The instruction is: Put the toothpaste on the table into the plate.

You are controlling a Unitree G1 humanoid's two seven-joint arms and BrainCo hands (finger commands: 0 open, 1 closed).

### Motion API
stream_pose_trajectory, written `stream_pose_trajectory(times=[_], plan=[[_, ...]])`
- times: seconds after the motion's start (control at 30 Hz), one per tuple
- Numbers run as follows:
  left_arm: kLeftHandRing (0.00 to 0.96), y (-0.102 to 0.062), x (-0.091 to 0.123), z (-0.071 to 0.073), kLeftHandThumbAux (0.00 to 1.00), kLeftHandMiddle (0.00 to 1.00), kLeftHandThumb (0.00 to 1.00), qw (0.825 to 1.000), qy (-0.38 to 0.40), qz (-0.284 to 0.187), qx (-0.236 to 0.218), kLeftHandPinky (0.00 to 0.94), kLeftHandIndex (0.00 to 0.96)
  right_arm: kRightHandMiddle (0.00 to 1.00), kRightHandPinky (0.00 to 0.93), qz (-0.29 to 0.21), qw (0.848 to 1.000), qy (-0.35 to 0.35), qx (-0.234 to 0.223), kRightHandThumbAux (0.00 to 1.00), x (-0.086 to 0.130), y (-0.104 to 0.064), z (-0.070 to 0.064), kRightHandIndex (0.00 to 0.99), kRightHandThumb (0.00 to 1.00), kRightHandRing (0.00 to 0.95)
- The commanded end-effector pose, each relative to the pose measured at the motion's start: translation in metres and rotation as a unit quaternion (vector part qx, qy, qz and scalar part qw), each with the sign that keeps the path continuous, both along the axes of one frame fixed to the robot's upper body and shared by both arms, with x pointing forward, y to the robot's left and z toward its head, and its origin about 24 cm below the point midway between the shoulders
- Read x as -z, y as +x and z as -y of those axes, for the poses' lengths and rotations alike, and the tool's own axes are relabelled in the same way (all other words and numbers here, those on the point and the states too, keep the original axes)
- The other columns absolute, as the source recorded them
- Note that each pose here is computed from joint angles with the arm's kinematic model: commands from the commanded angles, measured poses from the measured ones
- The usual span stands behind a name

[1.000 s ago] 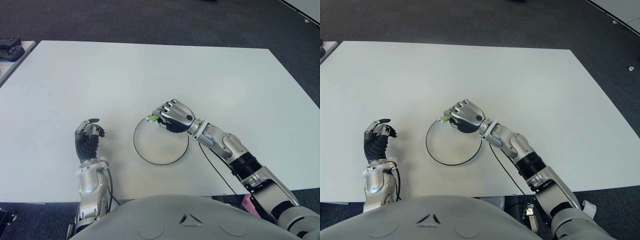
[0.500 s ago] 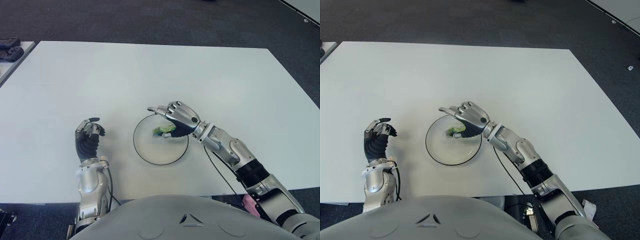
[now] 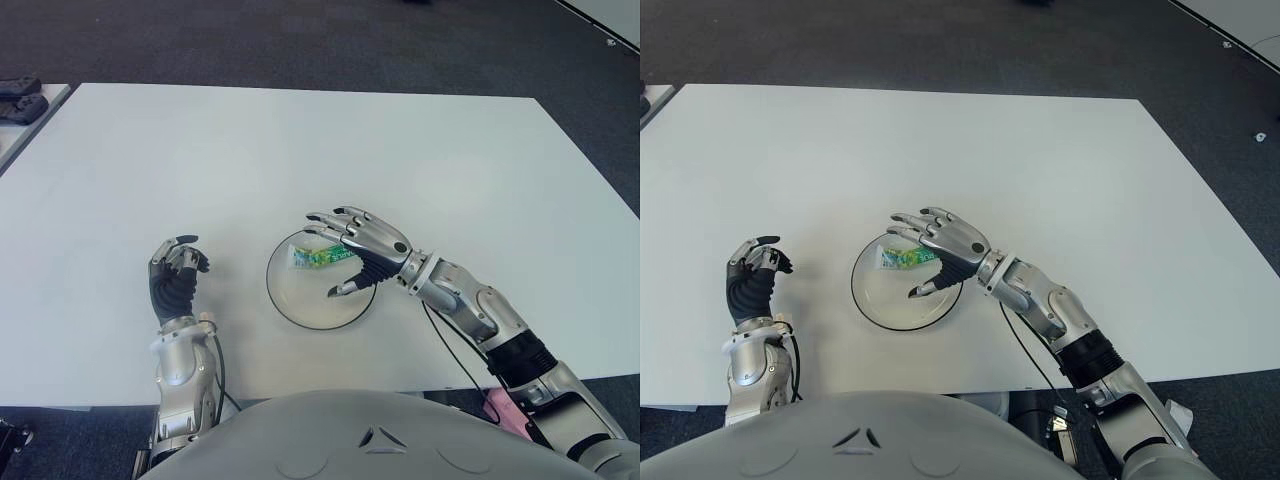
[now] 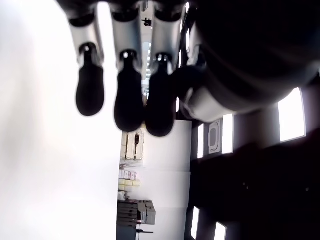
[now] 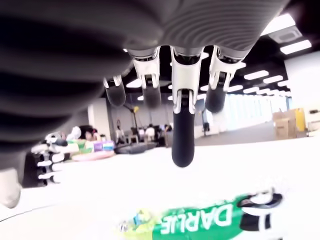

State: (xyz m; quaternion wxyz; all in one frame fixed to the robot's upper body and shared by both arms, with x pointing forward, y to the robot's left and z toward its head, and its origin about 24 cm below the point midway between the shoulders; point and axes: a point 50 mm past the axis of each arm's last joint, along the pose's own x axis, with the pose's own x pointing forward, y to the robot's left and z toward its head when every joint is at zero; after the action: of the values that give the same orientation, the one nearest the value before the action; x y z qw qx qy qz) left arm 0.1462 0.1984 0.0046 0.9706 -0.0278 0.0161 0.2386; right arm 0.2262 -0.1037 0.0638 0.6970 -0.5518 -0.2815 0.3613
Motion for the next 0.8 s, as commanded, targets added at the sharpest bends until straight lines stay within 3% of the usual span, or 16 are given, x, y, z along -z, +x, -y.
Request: stream_pose_trajectory(times=[0.03, 0.3, 0.53, 0.8], plan=[[0.654, 0.000, 0.002, 0.002, 0.721, 0.687, 0.696, 1.000, -0.006, -0.002, 0.003, 0.612, 0.436, 0.000, 0.000, -0.023, 1.000, 0.004, -0.002, 0.395, 0.000, -0.003, 0.005, 0.000, 0.069, 0.000], [0.661, 0.001, 0.003, 0.001, 0.722, 0.689, 0.696, 1.000, -0.006, -0.015, 0.002, 0.621, 0.435, 0.000, 0.000, -0.027, 0.999, 0.016, 0.010, 0.353, -0.003, -0.006, 0.012, 0.000, 0.048, 0.000], [0.658, 0.002, 0.003, 0.001, 0.722, 0.689, 0.697, 1.000, -0.010, -0.013, 0.000, 0.632, 0.436, 0.000, 0.000, -0.040, 0.996, 0.055, 0.052, 0.347, -0.003, -0.008, 0.020, 0.000, 0.038, 0.000], [0.664, 0.002, 0.004, 0.001, 0.722, 0.698, 0.699, 1.000, -0.014, -0.016, -0.004, 0.636, 0.437, 0.000, 0.010, -0.060, 0.982, 0.137, 0.115, 0.429, -0.002, -0.008, 0.027, 0.000, 0.005, 0.000]])
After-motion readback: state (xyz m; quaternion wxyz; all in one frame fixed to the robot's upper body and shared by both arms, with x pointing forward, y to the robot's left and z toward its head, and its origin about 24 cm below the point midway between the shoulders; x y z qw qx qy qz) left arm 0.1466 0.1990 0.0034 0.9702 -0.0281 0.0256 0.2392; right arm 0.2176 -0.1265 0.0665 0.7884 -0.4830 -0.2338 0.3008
